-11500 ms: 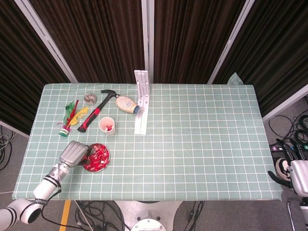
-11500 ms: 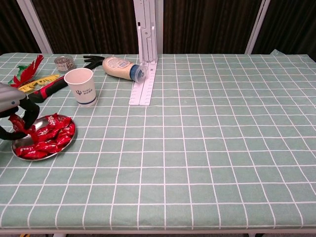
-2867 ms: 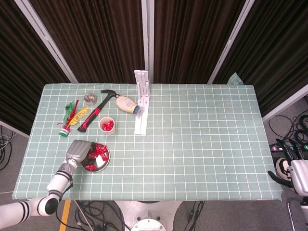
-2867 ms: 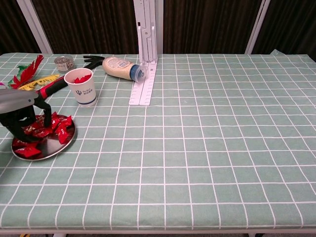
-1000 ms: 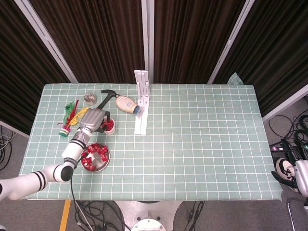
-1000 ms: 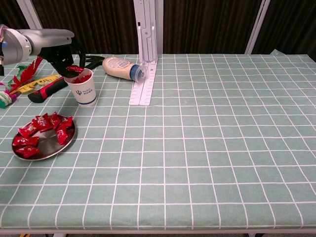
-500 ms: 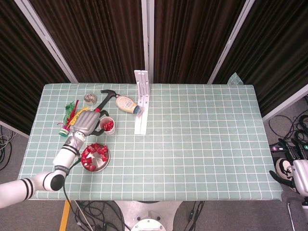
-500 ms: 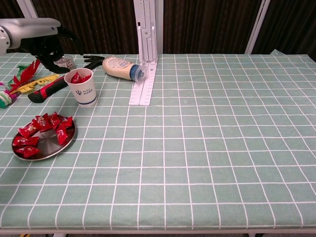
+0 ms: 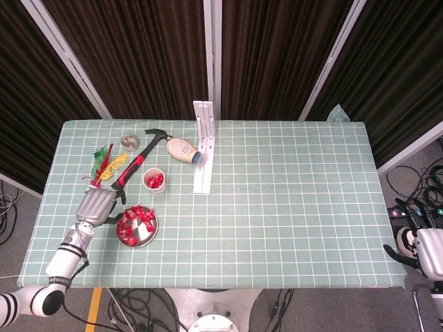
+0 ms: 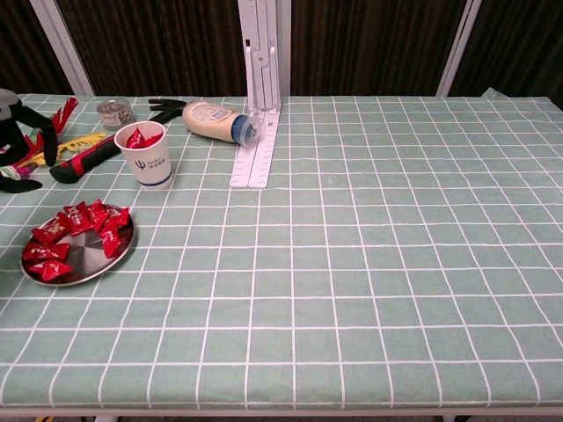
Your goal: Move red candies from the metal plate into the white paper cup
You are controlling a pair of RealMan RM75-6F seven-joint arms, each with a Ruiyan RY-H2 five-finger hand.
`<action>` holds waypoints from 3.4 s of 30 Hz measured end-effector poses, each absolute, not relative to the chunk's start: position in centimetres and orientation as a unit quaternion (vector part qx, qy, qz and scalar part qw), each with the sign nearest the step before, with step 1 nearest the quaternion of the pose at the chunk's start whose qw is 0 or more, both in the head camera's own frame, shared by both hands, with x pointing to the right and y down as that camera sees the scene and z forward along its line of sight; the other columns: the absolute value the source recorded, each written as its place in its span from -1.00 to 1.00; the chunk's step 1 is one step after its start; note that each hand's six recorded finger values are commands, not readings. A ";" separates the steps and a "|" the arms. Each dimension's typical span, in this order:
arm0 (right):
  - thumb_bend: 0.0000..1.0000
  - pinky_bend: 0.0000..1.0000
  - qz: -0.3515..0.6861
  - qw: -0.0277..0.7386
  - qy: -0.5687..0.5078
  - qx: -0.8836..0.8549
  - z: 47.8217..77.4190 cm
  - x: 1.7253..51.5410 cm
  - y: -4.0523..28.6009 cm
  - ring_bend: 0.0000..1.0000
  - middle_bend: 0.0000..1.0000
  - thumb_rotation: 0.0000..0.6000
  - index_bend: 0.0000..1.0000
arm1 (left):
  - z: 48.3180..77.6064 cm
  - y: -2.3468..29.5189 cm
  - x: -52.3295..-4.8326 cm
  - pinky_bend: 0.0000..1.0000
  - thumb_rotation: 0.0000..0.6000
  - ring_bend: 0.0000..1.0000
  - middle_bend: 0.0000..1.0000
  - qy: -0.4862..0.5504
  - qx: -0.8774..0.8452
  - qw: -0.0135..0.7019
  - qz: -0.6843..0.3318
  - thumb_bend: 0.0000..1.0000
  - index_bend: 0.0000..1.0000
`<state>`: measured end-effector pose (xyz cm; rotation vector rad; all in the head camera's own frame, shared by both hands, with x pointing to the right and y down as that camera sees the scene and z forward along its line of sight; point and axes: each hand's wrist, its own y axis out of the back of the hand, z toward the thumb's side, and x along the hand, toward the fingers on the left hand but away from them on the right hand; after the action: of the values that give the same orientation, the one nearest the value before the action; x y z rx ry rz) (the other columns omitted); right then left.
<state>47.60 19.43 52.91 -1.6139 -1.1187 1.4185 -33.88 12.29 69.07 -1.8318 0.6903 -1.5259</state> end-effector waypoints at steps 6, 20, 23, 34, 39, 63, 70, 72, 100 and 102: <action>-0.82 -0.32 0.549 0.352 -0.433 -0.622 52.8 47.7 19.5 -0.89 -0.57 1.00 -0.85 | 70.9 13.9 -35.4 1.00 1.00 0.99 0.89 0.234 -0.685 0.296 -0.624 -0.40 0.07; -0.82 -0.32 0.551 0.353 -0.434 -0.619 52.6 47.7 19.7 -0.89 -0.57 1.00 -0.85 | 73.6 14.8 -35.3 1.00 1.00 0.99 0.88 0.186 -0.693 0.243 -0.653 -0.38 -0.04; -0.82 -0.32 0.551 0.353 -0.434 -0.619 52.6 47.6 19.6 -0.89 -0.57 1.00 -0.85 | 73.8 14.8 -35.1 1.00 1.00 0.99 0.88 0.177 -0.694 0.240 -0.655 -0.38 -0.05; -0.82 -0.32 0.553 0.352 -0.435 -0.618 52.6 47.8 19.7 -0.89 -0.57 1.00 -0.85 | 74.0 14.6 -33.5 1.00 1.00 0.99 0.88 0.167 -0.709 0.237 -0.643 -0.39 -0.05; -0.82 -0.31 0.554 0.352 -0.435 -0.617 52.5 47.9 19.7 -0.89 -0.57 1.00 -0.85 | 74.0 14.0 -33.0 1.00 1.00 0.99 0.89 0.180 -0.706 0.250 -0.638 -0.43 -0.05; -0.82 -0.30 0.555 0.352 -0.435 -0.615 52.4 47.8 19.8 -0.89 -0.57 1.00 -0.85 | 75.1 15.0 -32.7 1.00 1.00 0.99 0.91 0.176 -0.690 0.284 -0.642 -0.47 0.04; -0.82 -0.31 0.555 0.353 -0.433 -0.616 52.4 47.7 19.7 -0.89 -0.57 1.00 -0.85 | 74.6 15.2 -33.0 1.00 1.00 0.99 0.91 0.184 -0.683 0.296 -0.642 -0.48 0.04; -0.82 -0.31 0.555 0.353 -0.433 -0.616 52.4 47.7 19.7 -0.89 -0.57 1.00 -0.85 | 74.5 15.3 -33.0 1.00 1.00 0.99 0.91 0.187 -0.682 0.297 -0.642 -0.49 0.04; -0.82 -0.30 0.555 0.353 -0.432 -0.616 52.3 47.6 19.8 -0.89 -0.56 1.00 -0.85 | 75.5 15.5 -34.0 1.00 1.00 0.99 0.91 0.180 -0.669 0.293 -0.658 -0.29 0.26; -0.82 -0.30 0.555 0.353 -0.432 -0.617 52.3 47.6 19.8 -0.89 -0.56 1.00 -0.85 | 75.4 15.5 -34.0 1.00 1.00 0.99 0.91 0.182 -0.670 0.292 -0.657 -0.22 0.30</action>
<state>47.62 19.80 52.29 -1.5954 -1.1180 1.4349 -33.98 15.48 75.43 -1.7864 0.4861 -1.7508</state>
